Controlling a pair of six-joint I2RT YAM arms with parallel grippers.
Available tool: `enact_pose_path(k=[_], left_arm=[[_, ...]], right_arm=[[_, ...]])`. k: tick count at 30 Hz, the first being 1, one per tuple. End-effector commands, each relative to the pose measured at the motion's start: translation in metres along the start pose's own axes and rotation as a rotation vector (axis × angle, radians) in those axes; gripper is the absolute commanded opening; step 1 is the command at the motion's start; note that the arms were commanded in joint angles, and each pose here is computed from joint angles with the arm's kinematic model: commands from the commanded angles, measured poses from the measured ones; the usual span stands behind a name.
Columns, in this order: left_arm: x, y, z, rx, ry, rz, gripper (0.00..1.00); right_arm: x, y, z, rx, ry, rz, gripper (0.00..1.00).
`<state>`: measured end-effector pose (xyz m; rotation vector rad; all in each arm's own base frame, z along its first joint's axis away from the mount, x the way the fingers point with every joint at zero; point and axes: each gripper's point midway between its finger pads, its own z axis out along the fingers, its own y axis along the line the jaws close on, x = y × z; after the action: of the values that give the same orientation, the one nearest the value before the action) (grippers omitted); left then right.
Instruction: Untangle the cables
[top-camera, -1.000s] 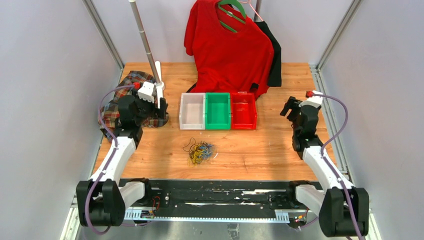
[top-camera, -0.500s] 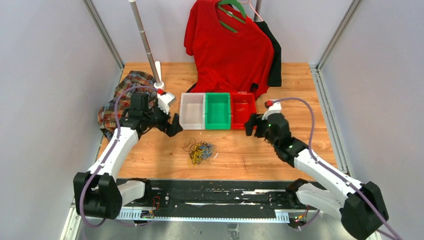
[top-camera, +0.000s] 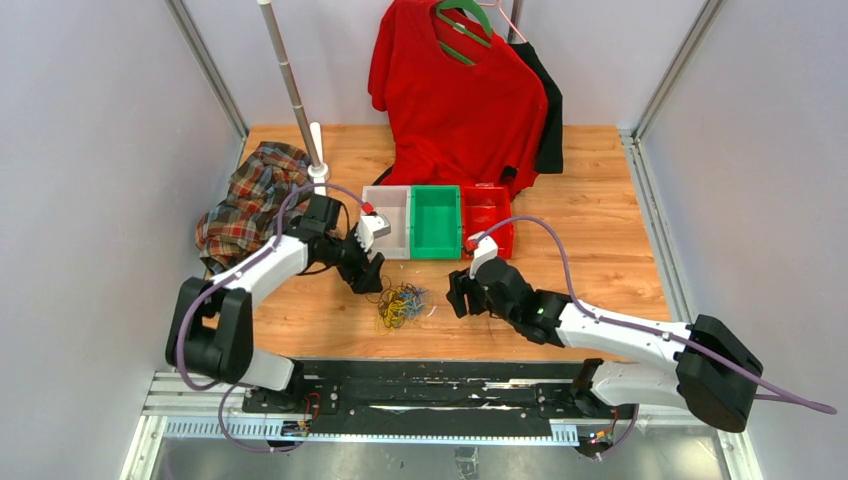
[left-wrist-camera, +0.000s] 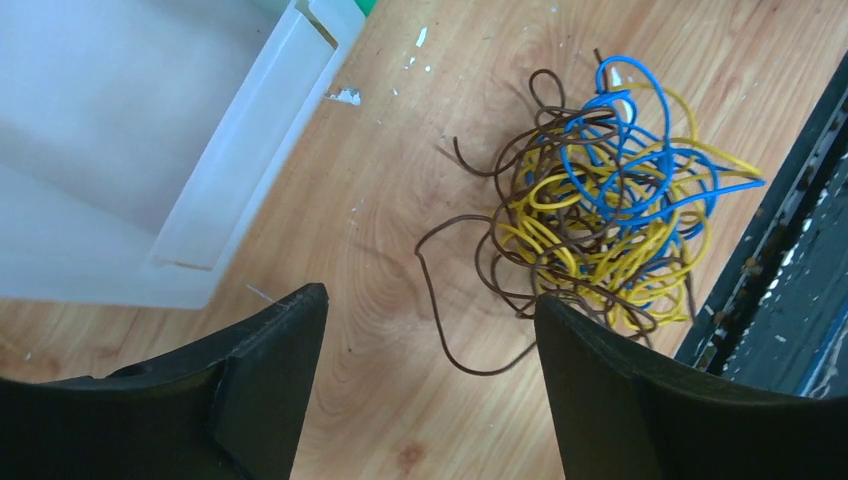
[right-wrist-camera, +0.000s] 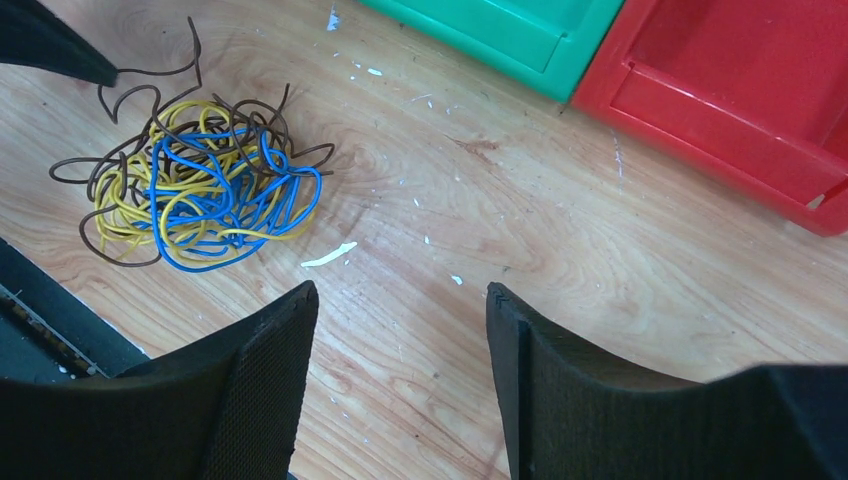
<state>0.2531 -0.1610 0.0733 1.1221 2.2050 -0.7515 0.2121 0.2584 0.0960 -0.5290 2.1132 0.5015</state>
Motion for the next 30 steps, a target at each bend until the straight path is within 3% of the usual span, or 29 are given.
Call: enact_pose_path(k=[1,13,24,30], left_arm=[[-0.009,0.005,0.010,0.067,0.013,0.068,0.77],[-0.018,0.006,0.026,0.139,-0.030,0.079,0.67],[-0.024,0.002,0.026,0.182,-0.032,0.074,0.28],[-0.025,-0.008,0.020,0.194,-0.053,0.078,0.23]], right_arm=[[-0.013,0.013,0.000,-0.037,-0.038,0.012,0.62],[-0.011,0.020,0.002,-0.075,-0.016,-0.006,0.59],[-0.019,0.026,-0.002,-0.102,-0.033,-0.007,0.53],[-0.022,0.025,-0.005,-0.102,-0.040,-0.007,0.52]])
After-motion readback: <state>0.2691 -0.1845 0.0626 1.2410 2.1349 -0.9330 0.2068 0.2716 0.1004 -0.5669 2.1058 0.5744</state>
